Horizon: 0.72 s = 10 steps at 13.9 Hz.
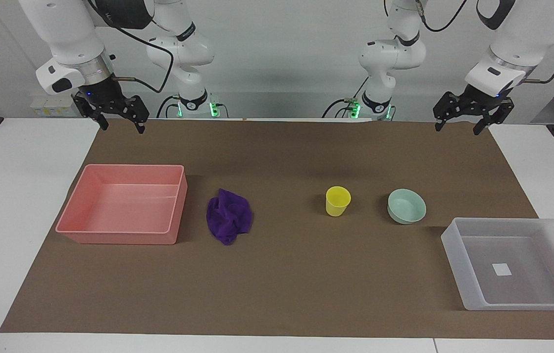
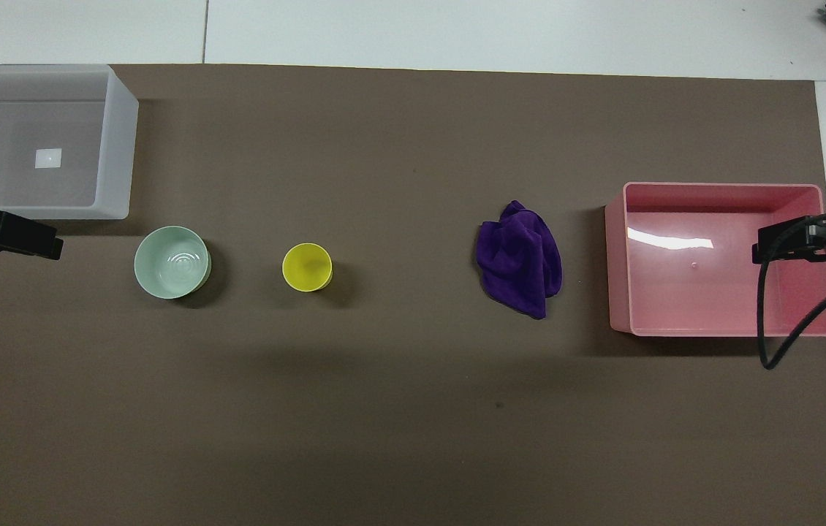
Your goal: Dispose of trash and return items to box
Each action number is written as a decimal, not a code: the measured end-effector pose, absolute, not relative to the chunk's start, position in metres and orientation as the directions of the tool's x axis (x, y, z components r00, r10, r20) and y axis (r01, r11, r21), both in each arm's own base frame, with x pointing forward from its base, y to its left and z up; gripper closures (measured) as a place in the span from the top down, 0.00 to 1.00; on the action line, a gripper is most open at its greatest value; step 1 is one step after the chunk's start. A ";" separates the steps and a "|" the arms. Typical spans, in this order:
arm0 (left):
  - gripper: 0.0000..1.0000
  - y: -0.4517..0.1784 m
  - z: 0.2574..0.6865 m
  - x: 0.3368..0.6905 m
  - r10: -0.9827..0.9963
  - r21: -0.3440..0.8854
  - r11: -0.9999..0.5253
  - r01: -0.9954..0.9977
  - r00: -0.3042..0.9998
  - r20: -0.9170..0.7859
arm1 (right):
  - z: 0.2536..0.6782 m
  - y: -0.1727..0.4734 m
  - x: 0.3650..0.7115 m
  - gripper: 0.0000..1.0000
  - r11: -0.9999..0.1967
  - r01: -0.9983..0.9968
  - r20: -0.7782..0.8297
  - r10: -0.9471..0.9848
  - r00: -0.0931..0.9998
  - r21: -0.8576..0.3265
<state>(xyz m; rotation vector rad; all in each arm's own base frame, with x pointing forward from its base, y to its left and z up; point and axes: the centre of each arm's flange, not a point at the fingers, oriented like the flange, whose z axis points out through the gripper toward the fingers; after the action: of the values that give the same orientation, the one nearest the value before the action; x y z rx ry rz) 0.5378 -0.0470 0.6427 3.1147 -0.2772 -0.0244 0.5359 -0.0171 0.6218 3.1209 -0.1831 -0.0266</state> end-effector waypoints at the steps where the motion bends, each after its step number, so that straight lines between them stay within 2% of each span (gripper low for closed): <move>1: 1.00 -0.047 0.642 0.538 -0.177 0.016 -0.984 -0.176 0.984 -0.016 | 0.622 -0.017 0.536 1.00 -0.993 -0.117 -0.016 -0.117 0.993 0.016; 7: 1.00 -0.047 0.640 0.542 -0.176 0.013 -0.984 -0.176 0.984 0.018 | 0.622 -0.017 0.536 1.00 -0.993 -0.117 -0.016 -0.117 0.993 0.016; 10: 1.00 -0.048 0.620 0.546 -0.174 0.007 -0.985 -0.175 0.982 0.069 | 0.622 -0.017 0.536 1.00 -0.993 -0.117 -0.016 -0.117 0.993 0.016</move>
<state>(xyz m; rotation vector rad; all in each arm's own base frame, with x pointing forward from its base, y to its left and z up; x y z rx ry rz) 0.5463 -0.0476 0.6196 3.1152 -0.2736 0.1069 0.5359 -0.0171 0.6218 3.1209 -0.1831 -0.0266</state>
